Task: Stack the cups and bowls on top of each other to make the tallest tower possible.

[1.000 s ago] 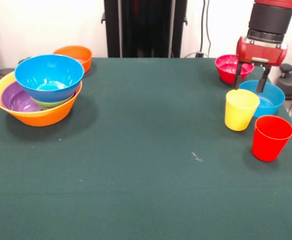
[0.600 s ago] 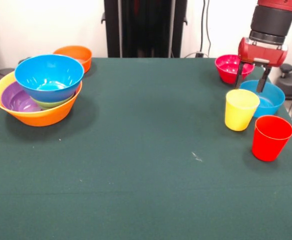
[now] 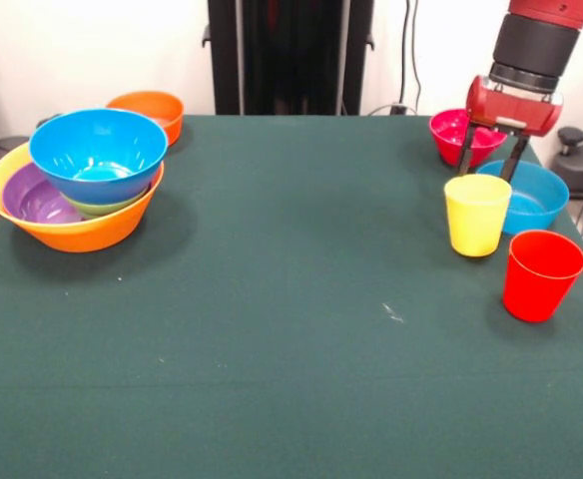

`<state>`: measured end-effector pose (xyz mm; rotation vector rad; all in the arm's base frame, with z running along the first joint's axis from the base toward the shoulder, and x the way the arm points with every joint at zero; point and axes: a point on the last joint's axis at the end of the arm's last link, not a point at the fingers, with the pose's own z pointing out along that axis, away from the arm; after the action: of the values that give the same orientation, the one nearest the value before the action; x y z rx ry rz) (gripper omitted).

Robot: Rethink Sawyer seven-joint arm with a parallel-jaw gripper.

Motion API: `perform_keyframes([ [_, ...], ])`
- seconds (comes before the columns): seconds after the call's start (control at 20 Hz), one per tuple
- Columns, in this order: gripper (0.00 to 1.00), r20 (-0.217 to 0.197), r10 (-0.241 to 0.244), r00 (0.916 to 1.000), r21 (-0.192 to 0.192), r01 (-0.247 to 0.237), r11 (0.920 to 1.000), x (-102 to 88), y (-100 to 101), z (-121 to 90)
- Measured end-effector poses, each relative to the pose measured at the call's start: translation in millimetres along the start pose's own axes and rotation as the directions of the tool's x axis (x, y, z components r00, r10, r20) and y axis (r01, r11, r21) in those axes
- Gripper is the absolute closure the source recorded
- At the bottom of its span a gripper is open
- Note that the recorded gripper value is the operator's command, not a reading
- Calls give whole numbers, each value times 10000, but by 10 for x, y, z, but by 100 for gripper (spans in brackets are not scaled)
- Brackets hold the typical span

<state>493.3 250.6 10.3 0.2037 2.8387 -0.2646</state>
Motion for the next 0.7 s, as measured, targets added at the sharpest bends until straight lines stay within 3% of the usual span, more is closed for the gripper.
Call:
perform_keyframes([
  [0.7, 0, 65, -302, 9995, 327, 300, 9990, -21, 38, 225],
])
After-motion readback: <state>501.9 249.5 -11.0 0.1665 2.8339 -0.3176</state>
